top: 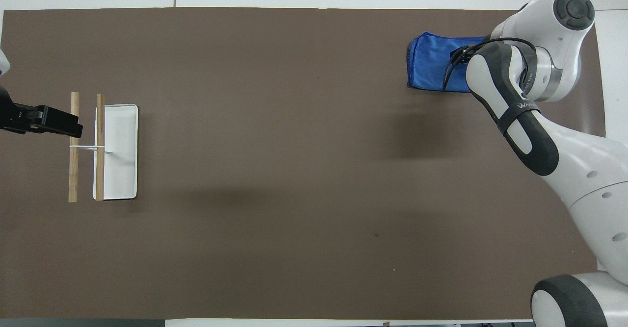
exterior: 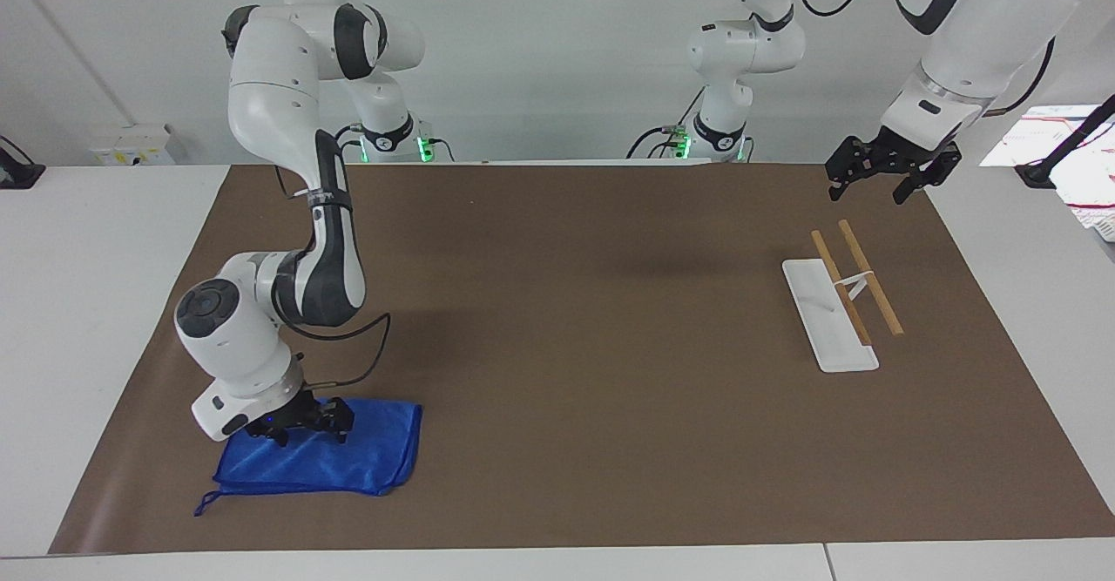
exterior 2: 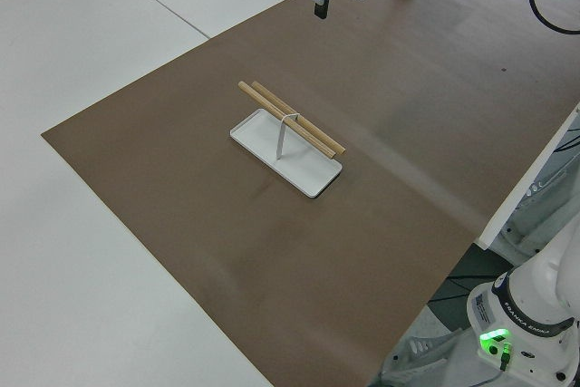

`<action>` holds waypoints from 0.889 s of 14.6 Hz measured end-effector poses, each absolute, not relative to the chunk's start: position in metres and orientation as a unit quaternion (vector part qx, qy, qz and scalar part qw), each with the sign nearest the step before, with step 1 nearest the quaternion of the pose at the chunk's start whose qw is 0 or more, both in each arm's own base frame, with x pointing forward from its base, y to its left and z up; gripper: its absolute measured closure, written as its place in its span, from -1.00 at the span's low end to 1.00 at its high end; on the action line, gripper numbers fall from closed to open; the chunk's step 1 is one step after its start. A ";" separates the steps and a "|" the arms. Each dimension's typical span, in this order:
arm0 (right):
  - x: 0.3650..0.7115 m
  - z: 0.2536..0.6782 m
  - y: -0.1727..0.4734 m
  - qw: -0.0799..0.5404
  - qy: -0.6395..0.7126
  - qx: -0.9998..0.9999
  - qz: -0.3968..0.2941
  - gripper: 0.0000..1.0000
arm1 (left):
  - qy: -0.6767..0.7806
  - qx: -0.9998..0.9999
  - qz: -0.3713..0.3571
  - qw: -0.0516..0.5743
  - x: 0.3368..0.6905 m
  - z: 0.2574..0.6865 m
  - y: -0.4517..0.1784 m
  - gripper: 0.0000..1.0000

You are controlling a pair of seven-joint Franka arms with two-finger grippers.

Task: Right arm passes towel to left arm to hang
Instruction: 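Grasp the blue towel edge with the right gripper and lift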

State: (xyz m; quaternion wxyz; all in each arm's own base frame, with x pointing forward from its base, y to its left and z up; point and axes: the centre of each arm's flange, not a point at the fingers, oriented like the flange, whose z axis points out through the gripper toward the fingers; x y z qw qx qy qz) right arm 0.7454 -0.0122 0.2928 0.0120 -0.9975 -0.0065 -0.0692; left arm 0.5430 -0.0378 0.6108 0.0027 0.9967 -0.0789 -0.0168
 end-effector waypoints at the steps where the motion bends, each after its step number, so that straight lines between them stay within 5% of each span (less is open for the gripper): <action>1: 0.744 0.291 -0.012 0.012 -0.007 -0.998 -0.068 -1.00 | -0.079 0.997 -0.017 0.003 0.543 0.611 -0.038 -1.00; 8: 0.742 0.283 -0.014 0.010 -0.007 -0.998 -0.065 -0.63 | -0.079 0.997 -0.017 0.003 0.543 0.611 -0.038 -1.00; 11: 0.743 0.283 -0.015 0.010 -0.007 -0.997 -0.071 -0.30 | -0.079 0.997 -0.017 0.003 0.543 0.611 -0.038 -1.00; 13: 0.741 0.276 -0.015 0.009 -0.006 -0.997 -0.074 0.17 | -0.079 0.997 -0.017 0.003 0.543 0.611 -0.038 -1.00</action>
